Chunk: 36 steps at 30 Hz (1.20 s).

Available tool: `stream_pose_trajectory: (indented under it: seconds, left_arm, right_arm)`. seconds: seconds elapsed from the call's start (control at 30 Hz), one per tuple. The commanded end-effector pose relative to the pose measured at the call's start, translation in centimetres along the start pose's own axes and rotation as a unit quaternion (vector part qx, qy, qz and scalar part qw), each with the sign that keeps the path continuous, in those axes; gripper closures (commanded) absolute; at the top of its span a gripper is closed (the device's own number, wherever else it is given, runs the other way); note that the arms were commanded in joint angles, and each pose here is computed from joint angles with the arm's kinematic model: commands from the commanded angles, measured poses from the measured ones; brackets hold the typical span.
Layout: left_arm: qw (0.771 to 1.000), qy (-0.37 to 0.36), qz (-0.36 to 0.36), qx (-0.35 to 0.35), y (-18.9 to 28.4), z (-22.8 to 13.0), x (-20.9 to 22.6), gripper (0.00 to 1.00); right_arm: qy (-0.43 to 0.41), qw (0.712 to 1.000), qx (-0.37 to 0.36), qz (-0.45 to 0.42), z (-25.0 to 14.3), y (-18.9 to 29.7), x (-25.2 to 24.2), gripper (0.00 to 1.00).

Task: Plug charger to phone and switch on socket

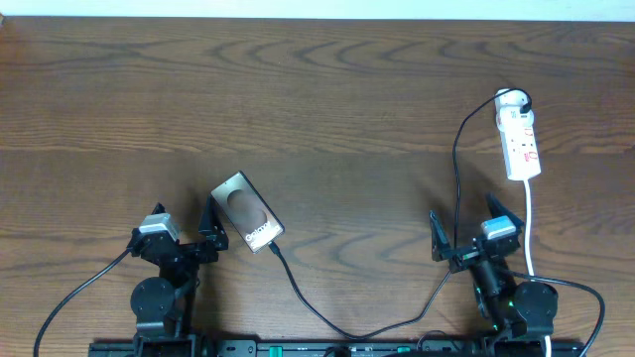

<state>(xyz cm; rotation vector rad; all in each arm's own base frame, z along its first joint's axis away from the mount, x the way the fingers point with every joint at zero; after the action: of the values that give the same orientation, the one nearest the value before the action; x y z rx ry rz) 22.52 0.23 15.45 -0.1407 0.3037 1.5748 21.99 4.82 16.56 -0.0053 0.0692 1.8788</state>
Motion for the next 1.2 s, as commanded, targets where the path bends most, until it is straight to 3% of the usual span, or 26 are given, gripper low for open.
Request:
stream_pose_trajectory:
  seconds: [0.0,0.2,1.17]
  left_arm:
    - [1.000,0.002,0.005,0.023,-0.1,-1.4,0.4,0.09]
    - [1.000,0.002,0.005,0.023,-0.1,-1.3,0.4,0.09]
    - [1.000,0.002,0.005,0.023,-0.1,-1.3,0.4,0.09]
  right_arm:
    - [-0.003,0.999,0.008,-0.050,-0.4,0.1,-1.5,0.01]
    - [-0.079,0.983,0.007,-0.166,-0.9,0.9,-4.9,0.01]
    - [-0.049,0.984,0.013,-0.170,-0.9,1.0,-5.2,0.01]
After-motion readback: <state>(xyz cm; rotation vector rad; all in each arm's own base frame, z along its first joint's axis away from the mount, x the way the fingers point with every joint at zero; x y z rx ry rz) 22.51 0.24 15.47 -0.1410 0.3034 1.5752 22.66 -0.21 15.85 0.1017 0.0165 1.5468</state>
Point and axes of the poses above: each gripper's point midway between its finger pads, its own y axis back along the fingers, its own x axis along the line the jaws close on, z = x × y, the point moved 2 cm from there along y, back along the fingers
